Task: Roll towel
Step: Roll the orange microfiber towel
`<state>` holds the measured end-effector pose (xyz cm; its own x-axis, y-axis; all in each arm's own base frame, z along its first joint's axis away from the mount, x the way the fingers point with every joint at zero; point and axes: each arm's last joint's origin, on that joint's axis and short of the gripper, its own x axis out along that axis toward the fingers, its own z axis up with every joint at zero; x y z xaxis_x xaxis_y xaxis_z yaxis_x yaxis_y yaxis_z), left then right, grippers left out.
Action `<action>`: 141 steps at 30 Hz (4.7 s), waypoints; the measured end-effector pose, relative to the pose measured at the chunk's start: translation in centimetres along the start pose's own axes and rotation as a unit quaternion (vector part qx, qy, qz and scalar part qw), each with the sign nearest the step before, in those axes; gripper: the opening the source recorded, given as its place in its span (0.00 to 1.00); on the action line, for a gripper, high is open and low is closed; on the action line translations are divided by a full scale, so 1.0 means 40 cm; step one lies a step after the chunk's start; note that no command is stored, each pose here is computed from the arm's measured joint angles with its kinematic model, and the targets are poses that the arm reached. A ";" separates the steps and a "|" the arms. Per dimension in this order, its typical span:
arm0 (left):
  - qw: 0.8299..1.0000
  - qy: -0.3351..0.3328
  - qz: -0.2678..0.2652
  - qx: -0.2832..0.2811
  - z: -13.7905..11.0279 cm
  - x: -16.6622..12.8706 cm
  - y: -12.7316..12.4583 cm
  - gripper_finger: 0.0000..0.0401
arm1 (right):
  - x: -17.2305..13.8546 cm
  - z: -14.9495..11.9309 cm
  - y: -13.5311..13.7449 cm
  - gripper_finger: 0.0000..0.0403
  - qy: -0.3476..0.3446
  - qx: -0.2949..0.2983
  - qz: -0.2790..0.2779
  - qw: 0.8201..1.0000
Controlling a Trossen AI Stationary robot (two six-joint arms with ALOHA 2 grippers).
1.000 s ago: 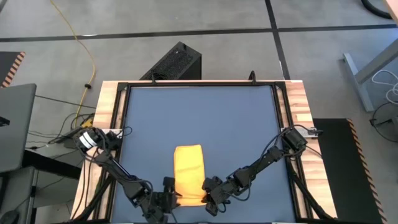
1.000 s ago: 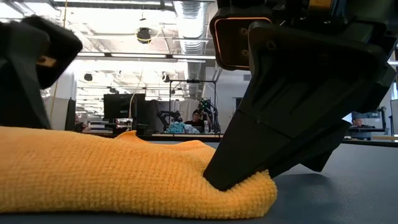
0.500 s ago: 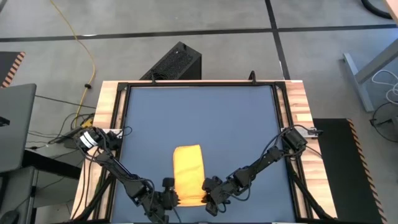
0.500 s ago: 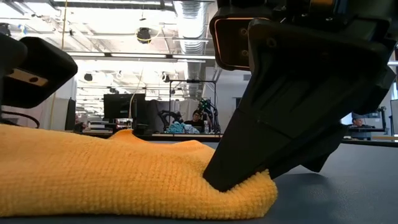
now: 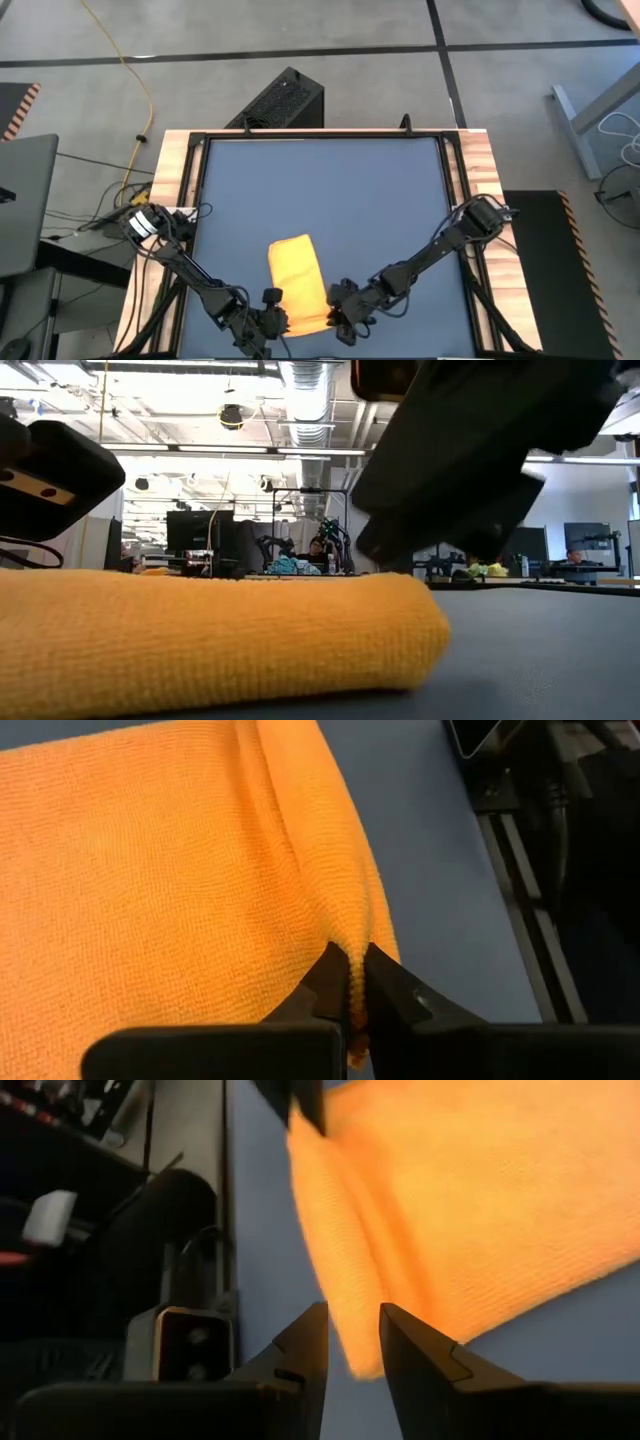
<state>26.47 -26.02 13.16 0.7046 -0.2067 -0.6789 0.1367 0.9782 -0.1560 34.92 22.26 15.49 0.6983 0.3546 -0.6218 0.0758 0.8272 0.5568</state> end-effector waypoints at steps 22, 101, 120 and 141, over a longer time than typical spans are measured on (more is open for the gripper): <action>1.000 0.010 0.004 -0.006 -0.003 0.000 0.004 0.00 | 0.111 0.235 -0.264 0.15 -0.114 -0.132 -0.063 0.983; 0.990 0.097 -0.023 -0.104 0.001 0.002 0.043 0.00 | 0.123 -0.076 0.085 0.45 -0.057 -0.459 -0.089 0.882; 0.989 0.125 -0.028 -0.078 0.007 -0.059 0.035 0.21 | 0.141 -0.029 0.020 0.07 -0.033 -0.317 -0.097 0.943; 0.987 -0.032 0.014 0.158 -0.024 -0.078 -0.069 0.23 | 0.139 0.040 -0.018 0.07 -0.010 -0.154 -0.020 0.988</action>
<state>23.24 -28.09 15.00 0.7522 -0.1870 -0.6318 0.3196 0.9421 0.1018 39.89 22.92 12.50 0.7131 0.3138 -0.6270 -0.1156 0.9346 0.3363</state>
